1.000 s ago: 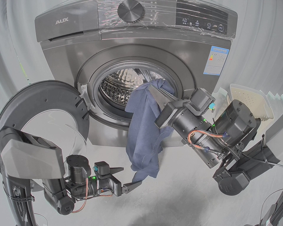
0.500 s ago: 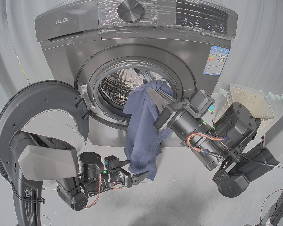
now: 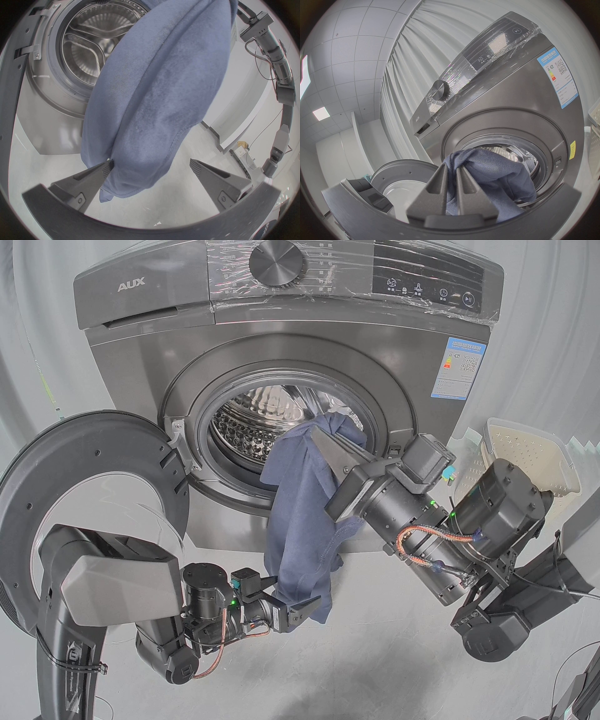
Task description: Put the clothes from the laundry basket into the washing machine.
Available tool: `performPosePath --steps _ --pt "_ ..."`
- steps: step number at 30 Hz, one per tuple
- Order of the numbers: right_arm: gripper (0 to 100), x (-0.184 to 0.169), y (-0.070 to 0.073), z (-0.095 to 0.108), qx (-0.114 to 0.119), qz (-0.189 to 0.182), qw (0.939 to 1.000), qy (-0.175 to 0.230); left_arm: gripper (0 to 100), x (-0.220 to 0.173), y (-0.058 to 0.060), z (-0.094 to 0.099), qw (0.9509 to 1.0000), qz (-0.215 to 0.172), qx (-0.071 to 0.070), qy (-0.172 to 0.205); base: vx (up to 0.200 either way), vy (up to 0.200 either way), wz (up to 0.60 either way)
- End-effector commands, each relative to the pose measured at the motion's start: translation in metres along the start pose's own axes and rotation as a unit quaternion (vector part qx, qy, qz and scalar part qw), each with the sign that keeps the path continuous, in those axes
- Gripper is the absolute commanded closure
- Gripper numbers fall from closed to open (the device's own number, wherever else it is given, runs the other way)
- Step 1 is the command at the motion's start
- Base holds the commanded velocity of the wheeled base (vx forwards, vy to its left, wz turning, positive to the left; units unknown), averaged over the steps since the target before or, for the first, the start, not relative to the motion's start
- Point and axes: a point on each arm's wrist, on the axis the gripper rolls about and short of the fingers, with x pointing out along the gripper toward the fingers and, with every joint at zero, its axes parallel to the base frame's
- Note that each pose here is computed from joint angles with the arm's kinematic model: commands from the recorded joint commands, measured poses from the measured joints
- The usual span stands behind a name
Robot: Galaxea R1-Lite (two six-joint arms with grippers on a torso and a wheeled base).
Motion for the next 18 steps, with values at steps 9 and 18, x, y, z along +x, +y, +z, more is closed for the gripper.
performPosePath --steps 9,18 --pt "100 -0.001 0.001 0.001 0.001 0.001 1.0000 -0.001 100 0.007 0.007 -0.001 0.9997 0.023 0.000 -0.009 0.000 0.000 0.00" --pt "100 -0.004 -0.007 -0.001 -0.003 -0.012 0.9999 0.006 100 -0.001 0.002 0.013 0.9992 0.028 0.007 -0.028 0.000 0.000 0.00"
